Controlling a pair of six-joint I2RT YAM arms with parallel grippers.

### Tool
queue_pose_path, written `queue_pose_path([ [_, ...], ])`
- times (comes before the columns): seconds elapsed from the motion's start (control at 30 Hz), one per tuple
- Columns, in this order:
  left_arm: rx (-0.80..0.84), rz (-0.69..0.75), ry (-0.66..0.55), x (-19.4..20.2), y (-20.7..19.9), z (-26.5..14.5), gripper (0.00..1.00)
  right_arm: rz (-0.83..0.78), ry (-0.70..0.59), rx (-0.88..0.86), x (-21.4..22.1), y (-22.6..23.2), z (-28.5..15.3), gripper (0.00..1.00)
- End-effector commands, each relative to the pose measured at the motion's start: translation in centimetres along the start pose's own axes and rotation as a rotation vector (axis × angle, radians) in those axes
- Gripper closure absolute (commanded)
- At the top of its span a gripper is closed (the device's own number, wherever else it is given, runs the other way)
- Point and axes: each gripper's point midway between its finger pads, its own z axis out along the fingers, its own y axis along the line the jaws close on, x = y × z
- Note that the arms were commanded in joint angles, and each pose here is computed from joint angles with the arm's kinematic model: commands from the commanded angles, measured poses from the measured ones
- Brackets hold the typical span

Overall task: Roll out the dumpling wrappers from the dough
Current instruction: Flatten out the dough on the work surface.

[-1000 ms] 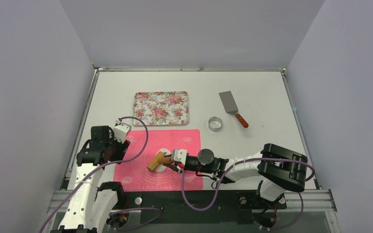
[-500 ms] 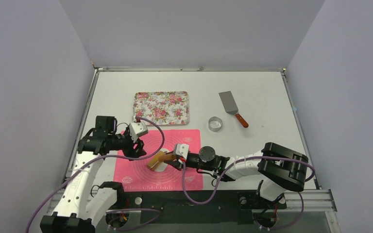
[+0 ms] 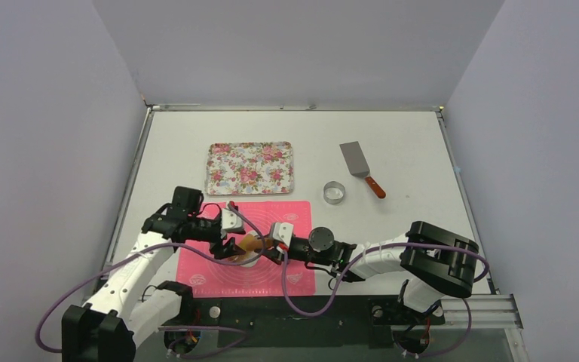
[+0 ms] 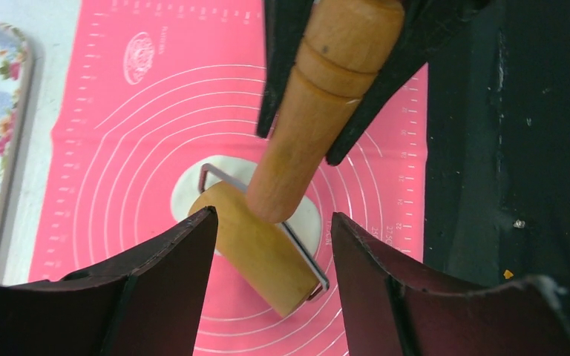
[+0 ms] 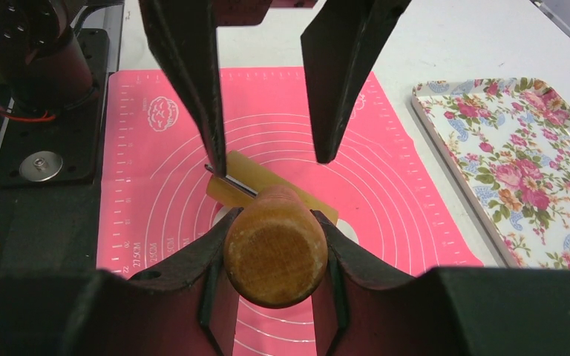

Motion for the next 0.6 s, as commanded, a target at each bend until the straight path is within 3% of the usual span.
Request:
queue_pose_path([
  [0.0, 0.035, 0.117, -0.014, 0.1, -0.1, 1.6, 0.44, 0.012, 0.035, 0.033, 0.7, -0.8, 0.3, 1.0],
  [0.4, 0.025, 0.195, 0.013, -0.6, 0.7, 5.0, 0.45, 0.01, 0.024, 0.033, 0.5, -0.9, 0.6, 1.0],
  [0.47, 0.034, 0.211, 0.015, -0.5, 0.5, 5.1, 0.54, 0.01, 0.02, 0.035, 0.3, -0.9, 0.6, 1.0],
  [0.57, 0.048, 0.223, 0.009, -0.5, 0.2, 5.2, 0.81, 0.011, 0.018, 0.033, 0.2, -0.9, 0.6, 1.0],
])
